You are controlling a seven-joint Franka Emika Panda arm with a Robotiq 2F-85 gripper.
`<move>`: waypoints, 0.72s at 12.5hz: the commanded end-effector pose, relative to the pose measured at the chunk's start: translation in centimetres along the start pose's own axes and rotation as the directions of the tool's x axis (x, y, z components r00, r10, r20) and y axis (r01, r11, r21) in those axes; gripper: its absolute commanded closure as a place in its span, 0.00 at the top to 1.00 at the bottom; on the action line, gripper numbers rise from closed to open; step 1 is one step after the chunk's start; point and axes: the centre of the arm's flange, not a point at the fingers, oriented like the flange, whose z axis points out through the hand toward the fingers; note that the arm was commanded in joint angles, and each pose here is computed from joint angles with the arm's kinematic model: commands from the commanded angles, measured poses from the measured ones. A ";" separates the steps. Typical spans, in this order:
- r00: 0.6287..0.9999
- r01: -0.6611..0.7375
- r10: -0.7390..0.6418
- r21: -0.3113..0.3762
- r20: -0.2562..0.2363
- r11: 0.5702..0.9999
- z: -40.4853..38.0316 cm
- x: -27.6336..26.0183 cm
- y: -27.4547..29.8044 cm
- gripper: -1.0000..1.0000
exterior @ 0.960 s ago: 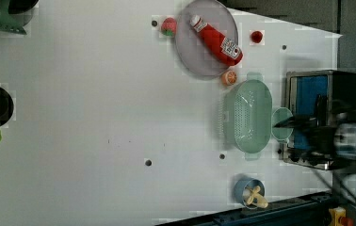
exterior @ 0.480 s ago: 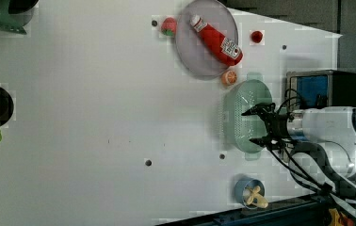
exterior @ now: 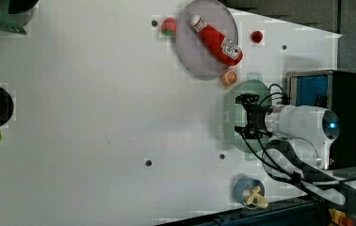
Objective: Drag strainer right to left.
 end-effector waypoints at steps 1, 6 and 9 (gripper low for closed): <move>0.995 -0.096 0.096 0.001 0.007 0.995 0.8 -0.6 0.5 1.00; 0.989 -0.143 0.143 -0.003 0.019 0.990 1.1 -4.1 0.1 1.00; 0.993 -0.113 0.113 -0.005 0.022 0.994 1.3 -6.5 -0.2 1.00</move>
